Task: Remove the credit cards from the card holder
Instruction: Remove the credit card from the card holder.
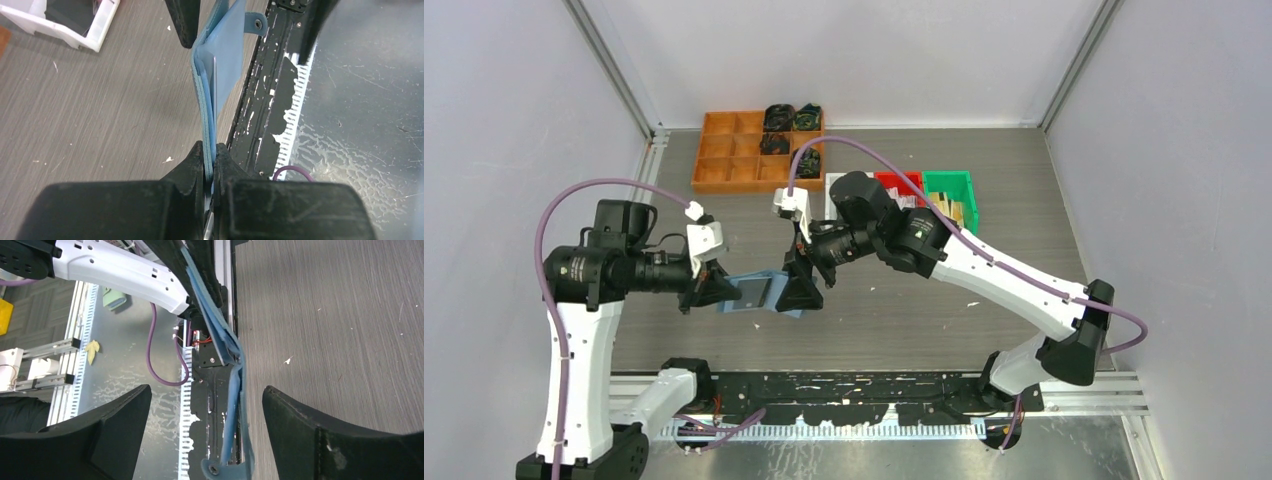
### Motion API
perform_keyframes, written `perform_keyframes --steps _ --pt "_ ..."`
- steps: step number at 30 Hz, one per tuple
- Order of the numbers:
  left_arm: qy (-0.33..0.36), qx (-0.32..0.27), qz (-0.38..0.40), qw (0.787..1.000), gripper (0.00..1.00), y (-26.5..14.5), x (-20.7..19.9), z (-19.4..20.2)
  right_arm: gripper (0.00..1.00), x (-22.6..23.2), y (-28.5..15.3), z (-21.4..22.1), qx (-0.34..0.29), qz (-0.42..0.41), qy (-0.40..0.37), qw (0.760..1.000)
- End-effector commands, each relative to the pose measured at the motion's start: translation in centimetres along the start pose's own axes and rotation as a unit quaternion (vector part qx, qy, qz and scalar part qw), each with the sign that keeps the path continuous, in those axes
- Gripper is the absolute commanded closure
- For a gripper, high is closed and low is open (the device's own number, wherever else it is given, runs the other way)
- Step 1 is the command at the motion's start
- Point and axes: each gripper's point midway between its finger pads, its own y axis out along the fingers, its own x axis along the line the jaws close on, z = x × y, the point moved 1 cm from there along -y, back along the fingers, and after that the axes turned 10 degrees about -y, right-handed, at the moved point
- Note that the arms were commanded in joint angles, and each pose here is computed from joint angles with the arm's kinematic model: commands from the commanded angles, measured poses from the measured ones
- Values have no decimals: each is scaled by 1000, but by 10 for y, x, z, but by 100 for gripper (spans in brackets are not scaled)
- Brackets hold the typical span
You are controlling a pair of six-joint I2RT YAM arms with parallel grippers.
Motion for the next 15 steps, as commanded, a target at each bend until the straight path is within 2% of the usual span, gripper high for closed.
perform_keyframes --steps 1,7,8,9,11,12,14,15 --pt "1 -23 43 999 100 -6 -29 -8 20 4 -2 -11 -12 -14 -29 999" --pt "-7 -41 60 997 100 -9 -40 -18 58 17 -5 -23 -42 -44 -35 998" --pt "-13 -43 62 997 100 -9 -40 -19 67 20 -6 -26 -50 -50 -35 997" --pt "-22 -45 63 997 100 -7 -39 -20 80 23 -8 -30 -59 -56 -35 996" --pt "-46 -53 71 995 99 -5 -39 -23 95 29 -12 -35 -75 -63 -37 995" --pt "-59 -61 74 994 90 -3 -38 -26 99 33 -15 -37 -81 -67 -37 994" --pt "-83 -85 72 990 66 1 -32 -34 99 38 -20 -40 -93 -72 -33 993" --pt "-109 -92 73 987 61 2 -32 -35 99 39 -22 -41 -98 -72 -32 992"
